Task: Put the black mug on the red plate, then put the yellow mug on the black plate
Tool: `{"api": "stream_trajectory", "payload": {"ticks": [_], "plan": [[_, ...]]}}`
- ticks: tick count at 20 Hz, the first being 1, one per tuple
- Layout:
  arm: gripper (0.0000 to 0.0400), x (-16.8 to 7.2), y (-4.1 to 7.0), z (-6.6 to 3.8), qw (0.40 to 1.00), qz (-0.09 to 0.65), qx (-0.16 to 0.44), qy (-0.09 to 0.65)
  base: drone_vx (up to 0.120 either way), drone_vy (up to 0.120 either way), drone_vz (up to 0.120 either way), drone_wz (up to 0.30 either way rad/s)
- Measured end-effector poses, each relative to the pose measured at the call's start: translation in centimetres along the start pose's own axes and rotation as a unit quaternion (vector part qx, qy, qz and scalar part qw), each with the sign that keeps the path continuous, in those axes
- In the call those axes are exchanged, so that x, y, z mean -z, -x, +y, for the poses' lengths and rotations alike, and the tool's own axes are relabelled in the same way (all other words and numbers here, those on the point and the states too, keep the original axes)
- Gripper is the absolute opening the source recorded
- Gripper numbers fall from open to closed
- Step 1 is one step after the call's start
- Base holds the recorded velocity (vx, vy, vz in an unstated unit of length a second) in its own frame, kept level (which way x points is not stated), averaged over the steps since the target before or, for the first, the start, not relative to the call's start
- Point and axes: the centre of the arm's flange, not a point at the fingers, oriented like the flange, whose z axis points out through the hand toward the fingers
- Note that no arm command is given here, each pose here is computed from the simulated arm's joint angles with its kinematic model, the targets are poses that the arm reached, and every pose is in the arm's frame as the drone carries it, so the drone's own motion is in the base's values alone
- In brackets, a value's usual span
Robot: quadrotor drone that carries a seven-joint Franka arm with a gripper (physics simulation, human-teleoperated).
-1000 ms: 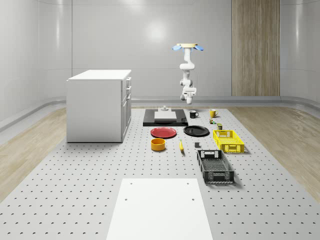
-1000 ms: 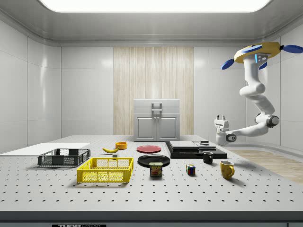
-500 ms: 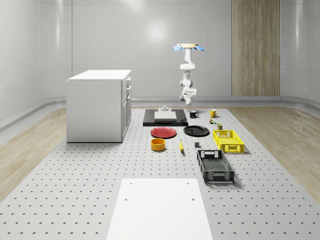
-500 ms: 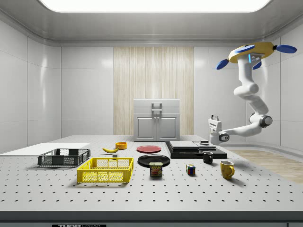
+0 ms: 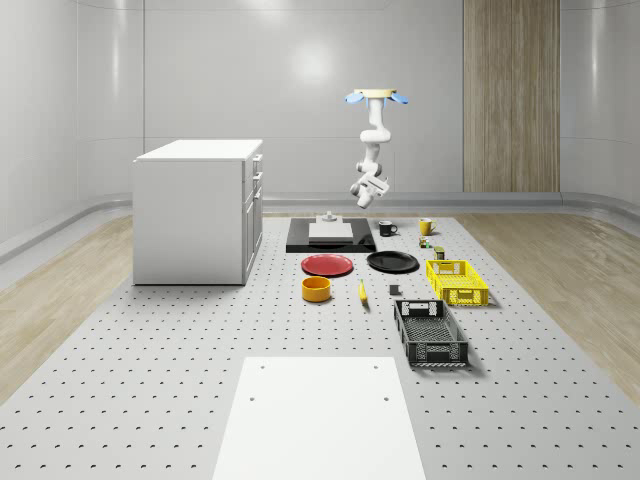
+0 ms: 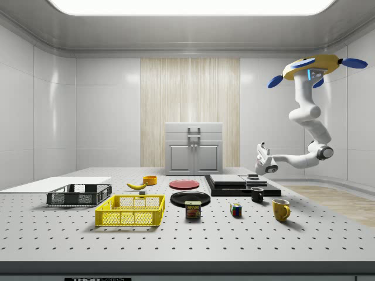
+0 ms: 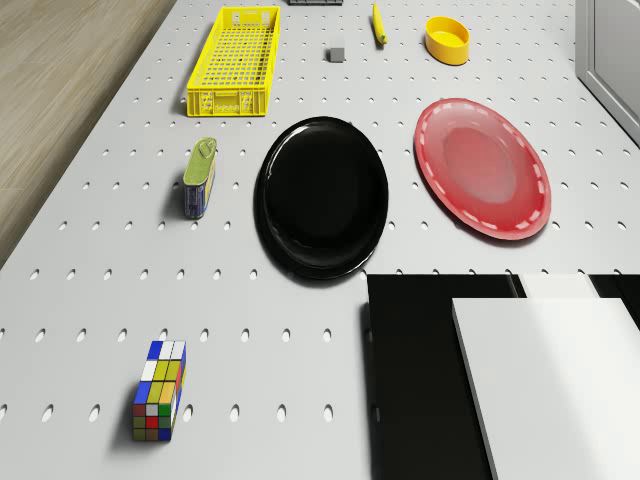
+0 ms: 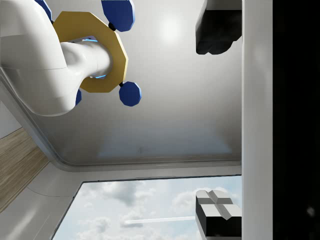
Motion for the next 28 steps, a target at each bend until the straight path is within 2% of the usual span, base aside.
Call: {"api": "stream_trajectory", "payload": {"ticks": [3, 5, 7, 9, 13, 17, 19, 22, 28], "plan": [[0.04, -0.8, 2.7, -2.6, 0.981, 0.136, 0.004, 0.136, 0.0, 0.0, -0.12, 0.0], [0.04, -2.5, 4.6, -4.5, 0.938, 0.246, 0.008, 0.246, 0.0, 0.0, -0.12, 0.0], [0.04, -5.2, 6.2, -6.0, 0.863, 0.356, 0.011, 0.357, 0.0, 0.0, -0.12, 0.0], [0.04, -8.2, 7.0, -6.7, 0.768, 0.452, 0.014, 0.453, 0.0, 0.0, -0.12, 0.0], [0.04, -13.2, 6.8, -6.4, 0.584, 0.573, 0.018, 0.575, 0.09, 0.0, -0.12, 0.0], [0.04, -15.7, 6.0, -5.5, 0.463, 0.626, 0.021, 0.627, 0.12, 0.0, -0.12, 0.0], [0.04, -16.4, 5.7, -5.1, 0.425, 0.639, 0.022, 0.64, 0.12, 0.0, -0.12, 0.0], [0.04, -17.0, 5.4, -4.7, 0.388, 0.651, 0.024, 0.652, 0.0, 0.0, -0.12, 0.0], [0.04, -17.5, 5.0, -4.4, 0.353, 0.662, 0.025, 0.661, 0.0, -0.007, -0.12, 0.0]]}}
